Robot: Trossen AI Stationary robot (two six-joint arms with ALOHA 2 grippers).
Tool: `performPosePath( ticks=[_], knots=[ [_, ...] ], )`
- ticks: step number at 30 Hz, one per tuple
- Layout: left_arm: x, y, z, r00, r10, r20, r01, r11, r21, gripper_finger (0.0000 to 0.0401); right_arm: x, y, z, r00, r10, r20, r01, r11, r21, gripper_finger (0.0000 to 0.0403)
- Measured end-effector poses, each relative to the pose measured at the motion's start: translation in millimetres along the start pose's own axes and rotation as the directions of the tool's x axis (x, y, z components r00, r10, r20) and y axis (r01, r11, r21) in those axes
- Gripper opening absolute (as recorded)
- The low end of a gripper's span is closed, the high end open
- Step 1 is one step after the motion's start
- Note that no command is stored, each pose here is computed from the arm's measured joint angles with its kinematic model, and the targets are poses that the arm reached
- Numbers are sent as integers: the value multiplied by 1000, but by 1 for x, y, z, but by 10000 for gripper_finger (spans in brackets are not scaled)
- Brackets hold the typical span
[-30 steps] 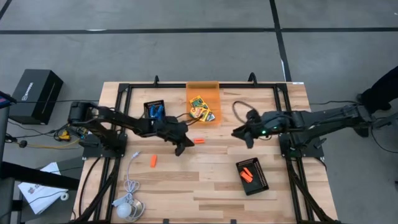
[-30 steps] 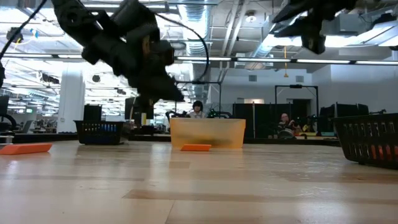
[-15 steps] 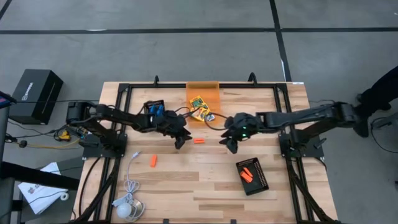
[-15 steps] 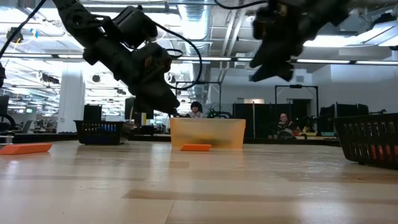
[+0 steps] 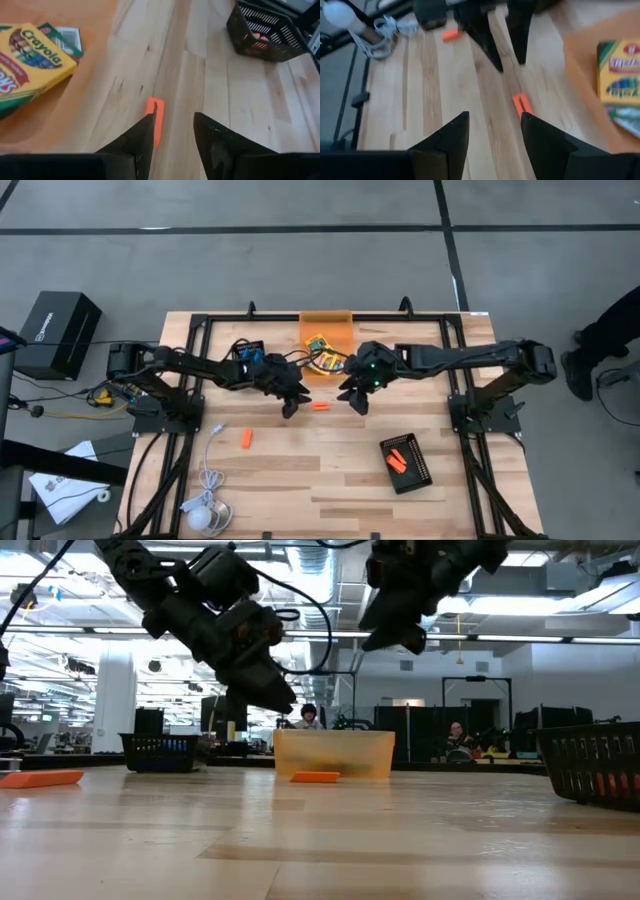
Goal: Pick & Place School Supplies
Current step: Put the orange eraser into the bottom black bin
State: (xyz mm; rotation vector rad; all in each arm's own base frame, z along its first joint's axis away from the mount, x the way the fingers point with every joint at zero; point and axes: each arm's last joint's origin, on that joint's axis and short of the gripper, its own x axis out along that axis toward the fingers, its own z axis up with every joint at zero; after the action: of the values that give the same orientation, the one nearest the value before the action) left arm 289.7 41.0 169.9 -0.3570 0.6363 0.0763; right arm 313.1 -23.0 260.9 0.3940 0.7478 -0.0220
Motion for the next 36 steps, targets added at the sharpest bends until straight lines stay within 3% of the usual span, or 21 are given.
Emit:
performPosePath(
  ticks=[3,8,12,21,36],
  knots=[
    [5,-4,0,1000,-10,-9,10,1000,1,118,-8,-1,5,1000,-9,0,9,1000,6,163],
    [33,-14,-19,992,-23,-122,23,1000,-2,50,-19,-2,8,1000,-17,21,17,1000,12,147],
    [53,-22,-20,991,9,-136,-4,999,36,6,-27,0,8,1000,-16,24,16,1000,15,136],
    [59,-20,-3,994,75,-75,-69,995,78,17,-30,1,6,1000,-18,8,18,1000,22,136],
    [77,-9,-23,983,94,-159,-85,994,68,2,-30,1,5,1000,-20,0,20,1000,17,134]
  ],
)
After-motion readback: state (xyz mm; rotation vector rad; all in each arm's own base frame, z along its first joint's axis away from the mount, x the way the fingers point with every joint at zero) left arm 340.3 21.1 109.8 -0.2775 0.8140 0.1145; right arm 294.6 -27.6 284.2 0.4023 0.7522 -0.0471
